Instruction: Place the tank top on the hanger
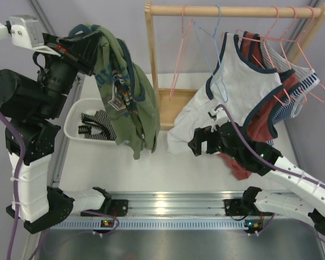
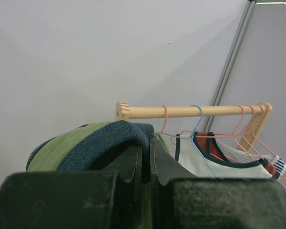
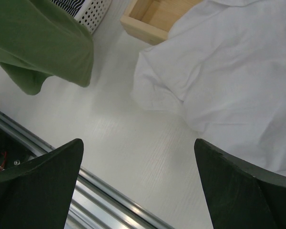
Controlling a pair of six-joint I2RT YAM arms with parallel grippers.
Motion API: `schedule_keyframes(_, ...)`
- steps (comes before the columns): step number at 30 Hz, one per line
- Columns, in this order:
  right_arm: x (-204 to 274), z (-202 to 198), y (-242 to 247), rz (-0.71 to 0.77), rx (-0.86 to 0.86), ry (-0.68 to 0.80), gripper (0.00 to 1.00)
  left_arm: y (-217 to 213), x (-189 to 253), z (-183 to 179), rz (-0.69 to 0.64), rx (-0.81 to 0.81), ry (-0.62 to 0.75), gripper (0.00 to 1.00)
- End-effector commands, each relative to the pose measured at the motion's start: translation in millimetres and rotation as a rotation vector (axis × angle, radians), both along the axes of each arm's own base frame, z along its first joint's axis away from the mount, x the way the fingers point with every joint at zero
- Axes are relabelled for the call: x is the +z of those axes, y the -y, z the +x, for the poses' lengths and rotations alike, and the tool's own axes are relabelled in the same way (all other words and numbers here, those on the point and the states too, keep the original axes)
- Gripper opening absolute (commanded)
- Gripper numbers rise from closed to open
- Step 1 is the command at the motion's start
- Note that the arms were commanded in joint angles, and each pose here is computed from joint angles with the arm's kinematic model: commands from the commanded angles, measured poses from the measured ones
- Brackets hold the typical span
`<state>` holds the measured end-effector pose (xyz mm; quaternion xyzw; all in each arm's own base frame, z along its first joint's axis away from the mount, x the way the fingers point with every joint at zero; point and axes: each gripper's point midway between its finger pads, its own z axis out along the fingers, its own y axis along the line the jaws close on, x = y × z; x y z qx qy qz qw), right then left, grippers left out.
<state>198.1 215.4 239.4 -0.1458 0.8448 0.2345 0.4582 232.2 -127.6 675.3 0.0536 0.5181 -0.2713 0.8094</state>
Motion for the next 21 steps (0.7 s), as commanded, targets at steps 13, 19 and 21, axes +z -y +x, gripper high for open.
schedule_keyframes(13, 16.0, 1.9, -2.4, 0.042, -0.01, 0.033, 1.0, 52.5, -120.6, 4.8, 0.053, -0.246, -0.237, 0.0)
schedule_keyframes(19, 5.1, -0.3, -1.1, 0.029, -0.012, 0.01, 1.0, 51.1, -240.7, 0.2, 0.001, -0.251, -0.491, 0.0)
schedule_keyframes(21, 2.8, 0.0, -2.0, 0.03, -0.012, 0.007, 1.0, 54.3, -285.8, -2.6, -0.007, -0.261, -0.58, 0.0)
